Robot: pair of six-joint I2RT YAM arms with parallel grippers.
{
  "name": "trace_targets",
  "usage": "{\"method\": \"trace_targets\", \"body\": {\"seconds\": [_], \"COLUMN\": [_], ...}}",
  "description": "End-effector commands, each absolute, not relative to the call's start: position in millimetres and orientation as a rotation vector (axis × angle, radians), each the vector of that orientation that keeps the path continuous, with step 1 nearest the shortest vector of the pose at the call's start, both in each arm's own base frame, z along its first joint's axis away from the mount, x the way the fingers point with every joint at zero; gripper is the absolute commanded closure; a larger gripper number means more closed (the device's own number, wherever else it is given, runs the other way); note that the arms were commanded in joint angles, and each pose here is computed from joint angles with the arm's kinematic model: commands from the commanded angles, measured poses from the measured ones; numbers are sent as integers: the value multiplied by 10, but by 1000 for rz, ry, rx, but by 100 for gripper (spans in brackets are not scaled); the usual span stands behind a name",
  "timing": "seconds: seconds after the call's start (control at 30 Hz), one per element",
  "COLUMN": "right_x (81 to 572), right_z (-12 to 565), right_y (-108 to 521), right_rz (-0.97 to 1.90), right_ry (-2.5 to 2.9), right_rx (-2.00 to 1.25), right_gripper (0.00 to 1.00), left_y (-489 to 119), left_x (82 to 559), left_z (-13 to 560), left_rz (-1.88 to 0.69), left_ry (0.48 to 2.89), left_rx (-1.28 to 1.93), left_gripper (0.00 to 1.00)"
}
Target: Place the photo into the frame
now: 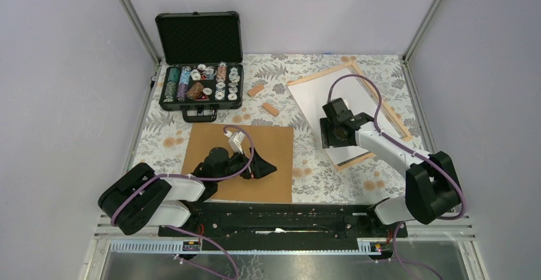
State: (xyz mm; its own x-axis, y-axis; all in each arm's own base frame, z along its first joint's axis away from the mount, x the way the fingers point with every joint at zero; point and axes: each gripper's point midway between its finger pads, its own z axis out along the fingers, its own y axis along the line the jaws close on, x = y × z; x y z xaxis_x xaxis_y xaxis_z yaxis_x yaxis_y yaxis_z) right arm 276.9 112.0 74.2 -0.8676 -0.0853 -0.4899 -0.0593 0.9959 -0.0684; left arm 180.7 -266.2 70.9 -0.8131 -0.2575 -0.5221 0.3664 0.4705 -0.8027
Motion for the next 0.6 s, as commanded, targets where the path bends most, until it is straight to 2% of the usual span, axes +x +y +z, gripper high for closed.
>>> {"method": "trace_targets", "body": {"seconds": [0.0,0.57], "right_x": [2603,2557], "right_z": [699,455], "right_y": [1128,1157], "right_rz": [-52,-112], "right_ry": [2708,2798], "right_rx": [-187,-223], "right_gripper": [30,30], "left_y": [-2732,-2731], "left_x": [1875,1878], "left_z": [803,803], "left_rz": [-1370,-1370], "left_ry": [2086,2086], "left_rx": [124,119], "left_gripper": [1,1]}}
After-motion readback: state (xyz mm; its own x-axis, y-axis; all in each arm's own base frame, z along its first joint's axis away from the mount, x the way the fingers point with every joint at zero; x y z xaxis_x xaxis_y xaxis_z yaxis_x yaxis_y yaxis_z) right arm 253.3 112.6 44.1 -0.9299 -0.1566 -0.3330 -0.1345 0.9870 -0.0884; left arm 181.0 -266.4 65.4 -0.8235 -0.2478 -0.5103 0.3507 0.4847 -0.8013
